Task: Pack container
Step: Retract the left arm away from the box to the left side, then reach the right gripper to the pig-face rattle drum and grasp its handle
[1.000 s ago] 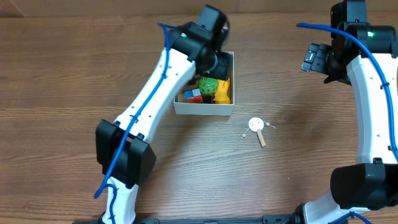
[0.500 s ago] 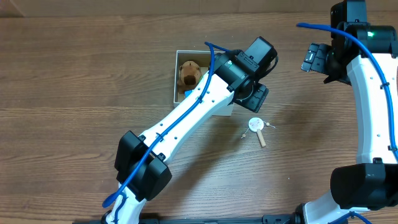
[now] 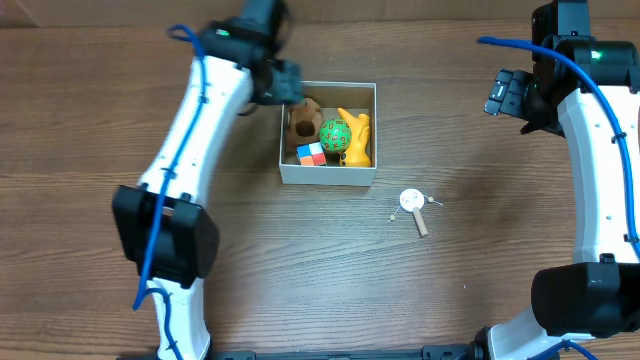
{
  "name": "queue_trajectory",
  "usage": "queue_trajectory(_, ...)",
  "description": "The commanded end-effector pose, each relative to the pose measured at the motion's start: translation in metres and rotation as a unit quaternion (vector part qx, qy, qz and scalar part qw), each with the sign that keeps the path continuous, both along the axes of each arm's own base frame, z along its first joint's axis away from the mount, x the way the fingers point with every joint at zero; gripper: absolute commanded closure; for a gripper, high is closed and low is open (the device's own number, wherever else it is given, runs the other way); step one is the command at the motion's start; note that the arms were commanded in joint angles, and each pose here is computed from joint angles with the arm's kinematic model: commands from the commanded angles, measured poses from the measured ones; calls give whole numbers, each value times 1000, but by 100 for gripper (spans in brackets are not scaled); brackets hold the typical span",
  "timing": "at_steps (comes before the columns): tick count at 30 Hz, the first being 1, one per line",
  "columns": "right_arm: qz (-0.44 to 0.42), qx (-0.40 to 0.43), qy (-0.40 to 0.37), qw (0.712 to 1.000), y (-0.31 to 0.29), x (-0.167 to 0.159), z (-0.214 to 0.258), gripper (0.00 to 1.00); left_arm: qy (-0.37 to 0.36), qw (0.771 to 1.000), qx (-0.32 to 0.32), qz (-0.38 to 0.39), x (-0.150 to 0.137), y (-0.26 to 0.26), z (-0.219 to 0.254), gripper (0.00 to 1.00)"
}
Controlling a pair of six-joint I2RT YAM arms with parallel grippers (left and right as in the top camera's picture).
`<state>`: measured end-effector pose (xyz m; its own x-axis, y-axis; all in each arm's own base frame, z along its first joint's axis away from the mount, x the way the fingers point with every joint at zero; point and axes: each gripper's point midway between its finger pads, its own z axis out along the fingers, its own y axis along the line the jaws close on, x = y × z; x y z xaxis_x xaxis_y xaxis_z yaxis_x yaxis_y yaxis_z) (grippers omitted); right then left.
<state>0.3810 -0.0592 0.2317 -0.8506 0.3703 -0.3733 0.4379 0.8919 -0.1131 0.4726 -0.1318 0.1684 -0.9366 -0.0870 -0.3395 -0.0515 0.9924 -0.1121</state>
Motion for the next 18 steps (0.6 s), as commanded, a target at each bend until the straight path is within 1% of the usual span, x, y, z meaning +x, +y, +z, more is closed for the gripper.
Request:
queue_trajectory(1, -1, -3, -11, 1000, 0, 2, 6, 0, -2, 999, -4, 43, 4, 34, 7, 13)
queue_trajectory(3, -1, -3, -11, 1000, 0, 2, 6, 0, 4, 998, -2, 56, 4, 47, 6, 7)
queue_trajectory(4, -1, -3, -11, 1000, 0, 2, 6, 0, 5, 998, -2, 59, 4, 50, 6, 2)
queue_trajectory(5, -1, -3, -11, 1000, 0, 2, 6, 0, 7, 998, -1, 65, 4, 56, 6, 0)
queue_trajectory(12, -2, -2, -21, 1000, 0, 7, 8, 0, 7, 997, -2, 80, 7, 70, 6, 0)
queue_trajectory(16, 21, 49, 3, 999, 19, -3, 0, 0, 7, 997, -2, 80, 7, 70, 6, 0)
queue_trajectory(17, 45, 79, 16, 996, 31, -7, -4, 0, 7, 997, -2, 80, 7, 70, 6, 0)
queue_trajectory(18, 57, 93, 23, 994, 37, -9, -7, 0, 7, 997, -2, 80, 7, 70, 6, 0)
